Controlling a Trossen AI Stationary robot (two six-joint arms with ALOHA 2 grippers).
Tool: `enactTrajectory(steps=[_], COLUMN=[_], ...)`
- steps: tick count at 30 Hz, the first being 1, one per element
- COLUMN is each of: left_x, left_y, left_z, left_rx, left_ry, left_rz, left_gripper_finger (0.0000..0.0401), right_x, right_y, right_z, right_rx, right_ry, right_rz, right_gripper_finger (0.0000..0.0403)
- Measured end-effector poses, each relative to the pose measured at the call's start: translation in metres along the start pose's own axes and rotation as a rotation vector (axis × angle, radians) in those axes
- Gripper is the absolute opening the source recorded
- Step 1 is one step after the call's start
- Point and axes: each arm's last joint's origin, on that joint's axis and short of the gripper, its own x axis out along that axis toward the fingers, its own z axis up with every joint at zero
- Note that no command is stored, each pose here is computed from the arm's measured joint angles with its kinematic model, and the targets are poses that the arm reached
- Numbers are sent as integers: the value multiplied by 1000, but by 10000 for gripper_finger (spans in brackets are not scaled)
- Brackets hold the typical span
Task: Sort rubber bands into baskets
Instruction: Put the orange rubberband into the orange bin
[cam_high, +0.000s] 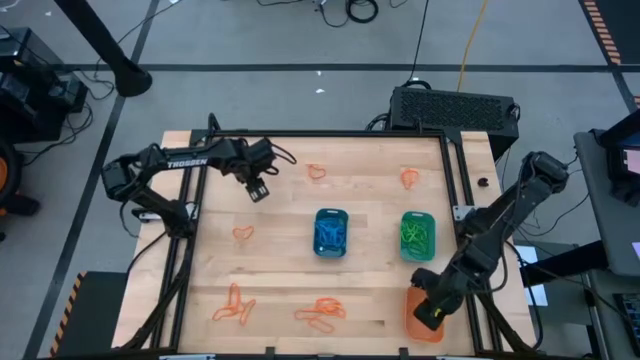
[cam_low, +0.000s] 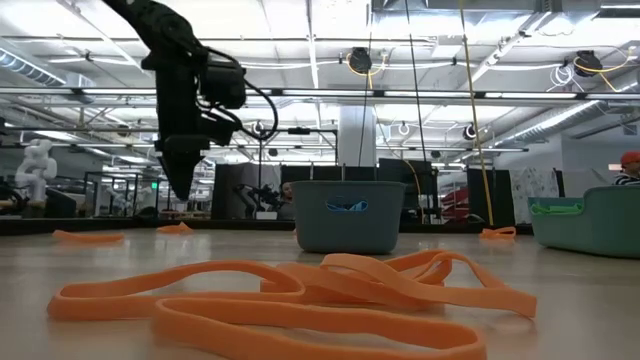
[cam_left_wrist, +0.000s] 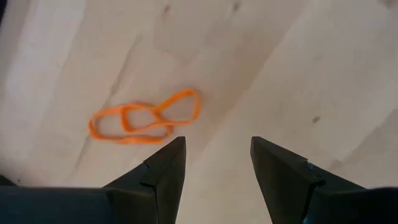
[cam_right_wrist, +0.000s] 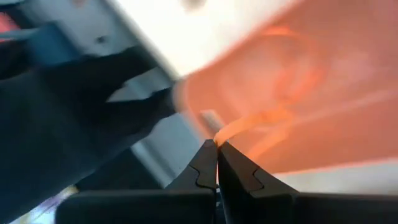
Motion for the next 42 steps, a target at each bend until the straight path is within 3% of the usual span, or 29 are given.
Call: enactTrajectory(steps=[5, 9, 16, 28, 35, 38, 42], left_x=[2, 3, 24, 57, 62, 62, 62], left_y=[13, 24, 34, 27, 25, 25, 24], left_z=[2, 3, 6, 12, 13, 13, 13], left_rx=[-29, -76, -47, 17, 69, 73, 70], left_ry=[-17, -18, 48, 137, 150, 150, 154], left_rz=[8, 21, 29, 16, -33, -37, -37], left_gripper_finger=[189, 189, 189, 189, 188, 169, 96], right_x=[0, -2, -2, -2, 0, 0, 0], right_y=[-20, -26, -27, -27, -21, -16, -12], right_z=[-5, -3, -3, -3, -4, -3, -1], right_rx=[54, 74, 68, 93, 83, 79, 82], right_ry=[-74, -100, -101, -102, -79, -73, -73], right_rz=[-194, -251, -265, -261, -196, -152, -114], right_gripper_finger=[0, 0, 9, 110, 142, 146, 148])
